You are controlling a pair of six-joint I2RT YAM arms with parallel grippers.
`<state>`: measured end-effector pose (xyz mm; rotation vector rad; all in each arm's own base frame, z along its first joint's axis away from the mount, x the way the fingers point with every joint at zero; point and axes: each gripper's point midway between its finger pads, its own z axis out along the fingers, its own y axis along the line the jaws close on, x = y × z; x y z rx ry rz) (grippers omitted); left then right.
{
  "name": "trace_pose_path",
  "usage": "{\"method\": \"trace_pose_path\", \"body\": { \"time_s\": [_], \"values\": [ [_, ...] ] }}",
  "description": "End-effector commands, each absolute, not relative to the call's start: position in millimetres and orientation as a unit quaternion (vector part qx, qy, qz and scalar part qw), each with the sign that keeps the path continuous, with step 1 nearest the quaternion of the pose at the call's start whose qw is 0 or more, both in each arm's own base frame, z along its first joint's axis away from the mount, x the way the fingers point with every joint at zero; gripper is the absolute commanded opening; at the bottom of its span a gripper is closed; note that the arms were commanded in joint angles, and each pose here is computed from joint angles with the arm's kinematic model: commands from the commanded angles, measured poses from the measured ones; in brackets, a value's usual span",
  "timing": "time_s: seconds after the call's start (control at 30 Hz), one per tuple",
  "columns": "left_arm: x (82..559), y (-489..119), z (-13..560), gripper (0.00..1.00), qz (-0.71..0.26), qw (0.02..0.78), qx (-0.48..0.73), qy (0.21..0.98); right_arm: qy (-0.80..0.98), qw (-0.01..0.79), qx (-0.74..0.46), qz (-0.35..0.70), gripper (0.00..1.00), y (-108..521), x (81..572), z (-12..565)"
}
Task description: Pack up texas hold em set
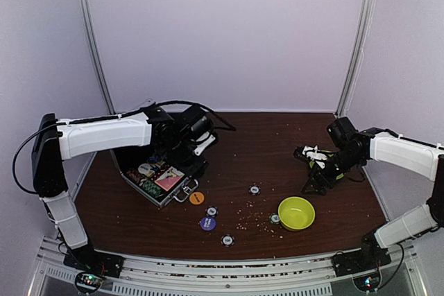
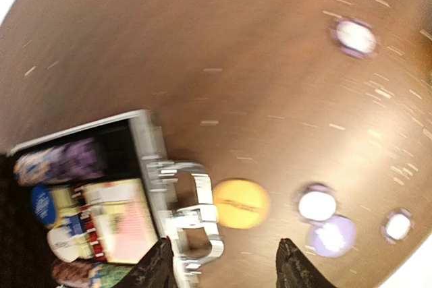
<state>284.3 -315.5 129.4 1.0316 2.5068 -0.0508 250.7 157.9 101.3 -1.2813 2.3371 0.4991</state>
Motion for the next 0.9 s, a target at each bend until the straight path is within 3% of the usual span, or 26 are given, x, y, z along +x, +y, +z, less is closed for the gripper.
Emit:
{"method": "trace_pose_path", "body": {
  "time_s": [0.0, 0.17, 0.33, 0.87],
  "values": [
    [236, -346, 118, 0.53, -0.065, 0.166, 0.455, 0.872, 0.834, 0.23, -0.469, 0.177, 0.83, 161, 253, 114],
    [183, -361, 89, 0.55, -0.079, 0.102, 0.506, 0.853, 0.833, 0.231, -0.471, 0.176, 0.83, 161, 253, 115],
    [159, -359, 65, 0.58, -0.061, 0.062, 0.507, 0.858, 0.833, 0.229, -0.473, 0.175, 0.83, 160, 252, 115],
    [166, -352, 23, 0.59, -0.002, 0.045, 0.488, 0.872, 0.834, 0.224, -0.472, 0.175, 0.83, 161, 252, 112]
  ]
}}
